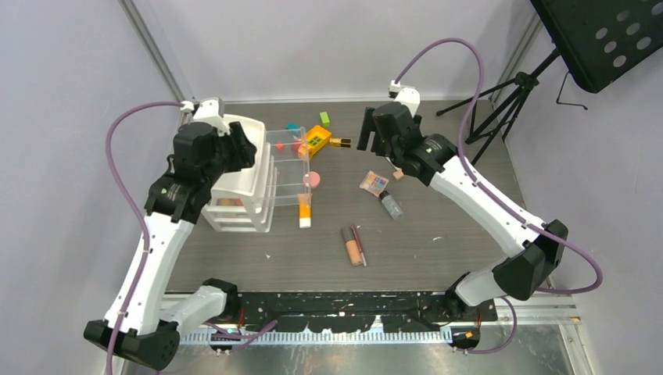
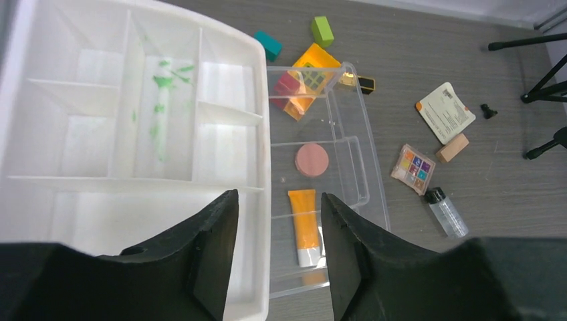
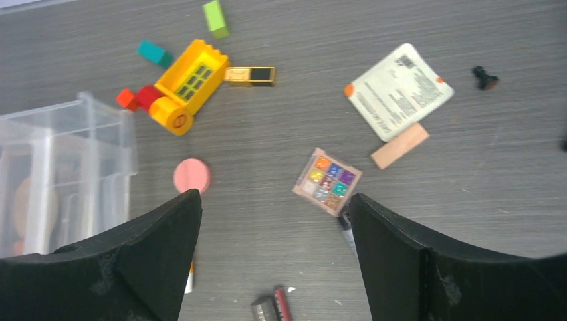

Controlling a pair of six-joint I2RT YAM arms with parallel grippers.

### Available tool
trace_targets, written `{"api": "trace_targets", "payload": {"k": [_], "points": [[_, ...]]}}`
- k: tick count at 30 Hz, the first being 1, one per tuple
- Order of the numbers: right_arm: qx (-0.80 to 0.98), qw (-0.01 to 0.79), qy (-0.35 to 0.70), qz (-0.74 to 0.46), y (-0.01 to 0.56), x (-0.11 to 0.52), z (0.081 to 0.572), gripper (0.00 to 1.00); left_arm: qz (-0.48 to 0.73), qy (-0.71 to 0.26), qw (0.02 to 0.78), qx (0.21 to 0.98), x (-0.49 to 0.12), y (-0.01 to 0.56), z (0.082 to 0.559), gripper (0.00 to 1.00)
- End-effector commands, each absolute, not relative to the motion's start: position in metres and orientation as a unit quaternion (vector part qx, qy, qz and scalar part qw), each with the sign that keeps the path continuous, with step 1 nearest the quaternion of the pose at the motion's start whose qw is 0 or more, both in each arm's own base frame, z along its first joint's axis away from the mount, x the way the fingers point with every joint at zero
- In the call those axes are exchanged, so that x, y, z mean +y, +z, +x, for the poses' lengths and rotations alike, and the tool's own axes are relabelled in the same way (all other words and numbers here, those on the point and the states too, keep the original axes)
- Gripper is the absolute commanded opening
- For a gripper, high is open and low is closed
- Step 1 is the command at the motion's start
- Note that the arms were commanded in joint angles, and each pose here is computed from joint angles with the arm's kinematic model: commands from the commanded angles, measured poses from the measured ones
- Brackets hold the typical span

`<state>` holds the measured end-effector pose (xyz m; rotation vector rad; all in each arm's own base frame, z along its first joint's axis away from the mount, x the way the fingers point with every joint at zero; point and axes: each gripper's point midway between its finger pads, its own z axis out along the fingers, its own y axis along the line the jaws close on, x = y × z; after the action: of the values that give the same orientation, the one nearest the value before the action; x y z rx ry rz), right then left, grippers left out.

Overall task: Organize the makeup
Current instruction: Move the makeup to the center of the board.

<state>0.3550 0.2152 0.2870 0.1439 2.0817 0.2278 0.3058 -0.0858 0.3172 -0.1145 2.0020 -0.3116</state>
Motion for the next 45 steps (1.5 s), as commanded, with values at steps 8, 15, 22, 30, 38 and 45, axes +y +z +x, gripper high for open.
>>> {"api": "trace_targets", "payload": {"k": [8,15,22,30,38,45], "points": [[0.904,0.425,0.020,0.034,0.229,0.193,0.389,0.89,-0.043,-0.006,0.564,0.825,-0.028,0.321,0.261,0.53],[0.918,0.385,-0.018,-0.088,0.182,0.219,0.445,0.96,-0.058,0.033,0.568,0.820,-0.009,0.303,0.248,0.56],[0.899,0.377,0.009,-0.223,0.152,0.241,0.493,0.98,-0.061,0.031,0.571,0.818,-0.010,0.296,0.249,0.56],[0.823,0.362,0.033,-0.436,0.124,0.261,0.509,0.98,-0.081,0.044,0.580,0.809,0.000,0.300,0.243,0.57],[0.808,0.333,0.077,-0.480,0.098,0.269,0.526,0.97,-0.114,0.056,0.619,0.775,0.016,0.316,0.227,0.57],[0.793,0.336,0.082,-0.501,0.089,0.277,0.534,0.97,-0.113,0.055,0.619,0.775,0.016,0.314,0.228,0.58]]}}
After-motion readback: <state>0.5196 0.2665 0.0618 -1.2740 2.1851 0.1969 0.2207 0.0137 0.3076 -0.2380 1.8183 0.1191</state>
